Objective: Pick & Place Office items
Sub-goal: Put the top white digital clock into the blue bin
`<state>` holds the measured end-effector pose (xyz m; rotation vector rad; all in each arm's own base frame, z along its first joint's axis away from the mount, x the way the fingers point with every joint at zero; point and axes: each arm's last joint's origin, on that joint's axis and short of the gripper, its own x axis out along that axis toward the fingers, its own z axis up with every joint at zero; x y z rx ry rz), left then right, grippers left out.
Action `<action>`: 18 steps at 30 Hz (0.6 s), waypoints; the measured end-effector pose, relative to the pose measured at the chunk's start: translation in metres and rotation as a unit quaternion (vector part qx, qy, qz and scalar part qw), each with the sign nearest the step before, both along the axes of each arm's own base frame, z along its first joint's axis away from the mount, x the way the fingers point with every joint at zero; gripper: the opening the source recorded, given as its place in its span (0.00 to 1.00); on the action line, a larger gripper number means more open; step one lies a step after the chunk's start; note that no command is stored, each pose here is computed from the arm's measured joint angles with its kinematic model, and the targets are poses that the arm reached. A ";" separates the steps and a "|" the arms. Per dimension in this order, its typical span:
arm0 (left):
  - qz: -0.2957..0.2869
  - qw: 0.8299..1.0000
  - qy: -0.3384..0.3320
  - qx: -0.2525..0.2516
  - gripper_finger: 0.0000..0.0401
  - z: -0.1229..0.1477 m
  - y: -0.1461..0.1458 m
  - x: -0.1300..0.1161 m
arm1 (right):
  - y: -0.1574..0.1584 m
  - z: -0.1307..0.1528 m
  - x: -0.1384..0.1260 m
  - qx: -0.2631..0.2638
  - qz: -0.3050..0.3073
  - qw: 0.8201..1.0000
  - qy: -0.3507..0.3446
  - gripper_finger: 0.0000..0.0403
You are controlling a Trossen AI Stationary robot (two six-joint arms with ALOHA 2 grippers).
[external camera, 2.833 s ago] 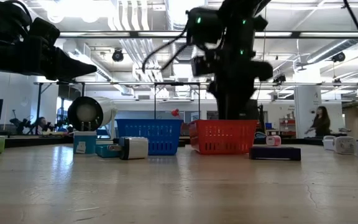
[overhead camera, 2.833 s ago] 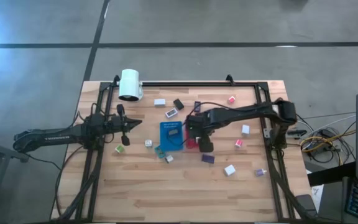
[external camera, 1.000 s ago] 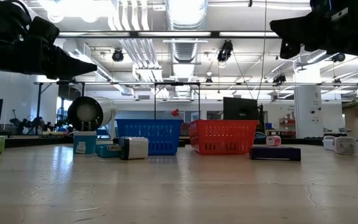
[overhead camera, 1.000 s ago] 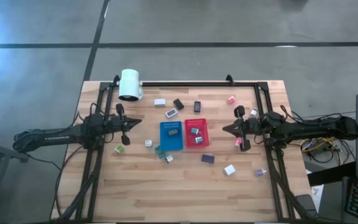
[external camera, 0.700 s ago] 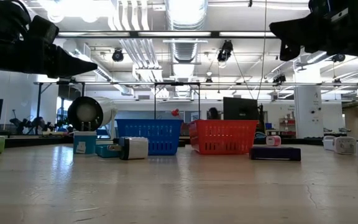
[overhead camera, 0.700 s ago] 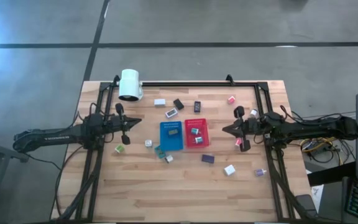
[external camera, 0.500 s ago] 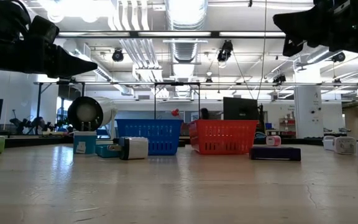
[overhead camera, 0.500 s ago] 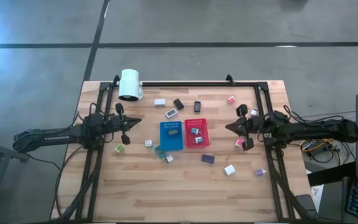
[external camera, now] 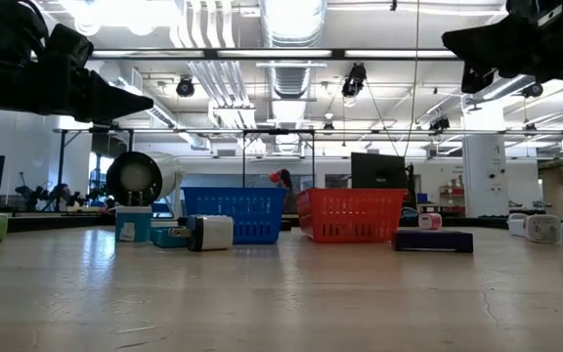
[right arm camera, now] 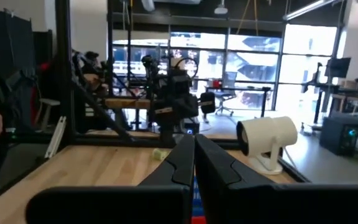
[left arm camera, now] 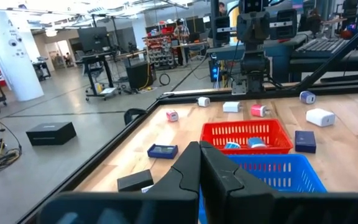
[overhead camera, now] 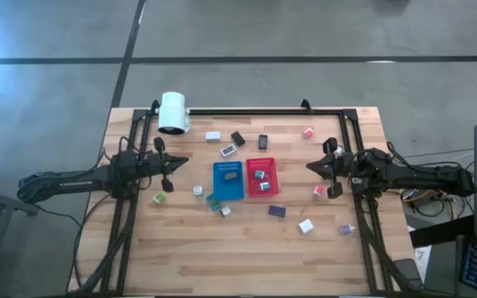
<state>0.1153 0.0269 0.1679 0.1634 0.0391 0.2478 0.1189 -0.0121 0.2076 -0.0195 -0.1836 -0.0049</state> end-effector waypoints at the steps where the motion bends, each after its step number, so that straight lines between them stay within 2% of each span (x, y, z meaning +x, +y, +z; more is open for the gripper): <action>1: 0.000 1.000 -0.001 -0.001 0.01 0.000 0.000 0.000 | 0.000 0.001 -0.001 0.000 0.000 1.000 -0.003 0.02; 12: 0.001 1.000 -0.001 -0.002 0.01 0.001 0.000 0.000 | 0.001 -0.006 -0.010 -0.012 -0.004 1.000 -0.023 0.02; 18: 0.080 0.994 -0.040 -0.068 0.01 0.028 0.005 0.001 | 0.001 -0.008 -0.011 -0.003 -0.002 1.000 -0.022 0.02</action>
